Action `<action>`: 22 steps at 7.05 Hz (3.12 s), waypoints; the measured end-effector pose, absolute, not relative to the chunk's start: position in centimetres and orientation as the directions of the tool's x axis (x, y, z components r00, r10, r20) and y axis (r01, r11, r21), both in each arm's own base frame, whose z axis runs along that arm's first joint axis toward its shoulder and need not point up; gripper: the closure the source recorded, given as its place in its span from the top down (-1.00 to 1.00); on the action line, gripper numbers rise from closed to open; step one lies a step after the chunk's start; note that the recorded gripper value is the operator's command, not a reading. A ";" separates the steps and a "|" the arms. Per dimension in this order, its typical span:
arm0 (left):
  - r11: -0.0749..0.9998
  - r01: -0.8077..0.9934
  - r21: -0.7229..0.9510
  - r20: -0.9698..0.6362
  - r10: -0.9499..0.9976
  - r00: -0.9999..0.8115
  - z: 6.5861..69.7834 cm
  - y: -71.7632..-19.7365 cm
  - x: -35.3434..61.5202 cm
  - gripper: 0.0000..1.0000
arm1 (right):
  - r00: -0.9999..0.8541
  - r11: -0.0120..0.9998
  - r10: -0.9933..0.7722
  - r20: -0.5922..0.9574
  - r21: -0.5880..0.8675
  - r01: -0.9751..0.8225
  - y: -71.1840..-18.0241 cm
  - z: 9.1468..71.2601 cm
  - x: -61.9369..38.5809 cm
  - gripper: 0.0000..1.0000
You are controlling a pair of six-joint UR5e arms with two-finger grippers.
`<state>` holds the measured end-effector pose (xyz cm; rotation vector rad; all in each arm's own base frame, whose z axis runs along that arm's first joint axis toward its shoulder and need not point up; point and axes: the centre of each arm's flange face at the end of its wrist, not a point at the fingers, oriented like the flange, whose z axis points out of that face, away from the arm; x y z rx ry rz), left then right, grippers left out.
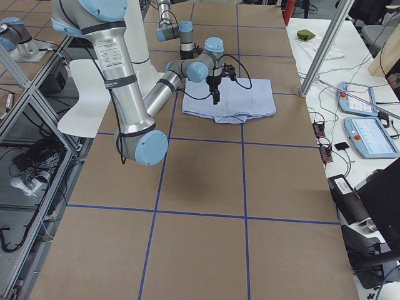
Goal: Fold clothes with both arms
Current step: 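Lower the left gripper to the near corner while the right holds the edge, then move the right gripper to the shirt's corner nearest the robot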
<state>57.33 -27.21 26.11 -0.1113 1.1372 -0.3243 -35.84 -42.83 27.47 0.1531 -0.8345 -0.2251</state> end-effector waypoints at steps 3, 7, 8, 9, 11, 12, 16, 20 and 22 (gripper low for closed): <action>0.946 0.206 -0.249 -0.867 -0.313 0.387 26.4 -27.4 57.6 -0.18 | 0.649 0.965 -0.258 0.716 0.223 0.137 -42.9 27.4 -35.9 1.00; 0.945 0.212 -0.247 -0.867 -0.314 0.388 26.5 -27.6 57.3 -1.00 | 0.649 0.966 -0.254 0.717 0.221 0.135 -42.8 27.4 -35.9 1.00; 0.946 0.213 -0.246 -0.868 -0.313 0.385 26.4 -27.6 57.2 -1.00 | 0.649 0.970 -0.238 0.722 0.208 0.124 -42.7 27.3 -35.9 1.00; 0.945 0.213 -0.247 -0.870 -0.313 0.381 26.1 -27.7 57.1 -1.00 | 0.650 0.977 -0.209 0.731 0.186 0.105 -42.6 27.2 -36.1 1.00; 0.945 0.214 -0.248 -0.871 -0.314 0.377 25.8 -27.8 56.9 -1.00 | 0.650 0.995 -0.099 0.754 0.093 0.044 -41.0 26.4 -38.0 1.00; 0.945 0.214 -0.248 -0.872 -0.314 0.376 25.7 -27.9 56.8 -1.00 | 0.650 1.000 -0.011 0.760 0.022 -0.009 -39.2 25.7 -40.0 1.00; 0.944 0.216 -0.248 -0.873 -0.315 0.373 25.6 -28.1 56.7 -1.00 | 0.597 0.941 0.323 0.734 -0.186 -0.281 -31.1 25.8 -47.2 1.00; 0.945 0.215 -0.248 -0.876 -0.314 0.367 25.3 -28.1 56.7 -1.00 | 0.637 0.916 0.392 0.664 -0.216 -0.339 -28.1 30.2 -49.4 1.00; 0.944 0.216 -0.248 -0.878 -0.313 0.362 25.0 -28.3 56.7 -1.00 | 0.658 0.919 0.389 0.645 -0.219 -0.329 -27.4 31.2 -50.7 1.00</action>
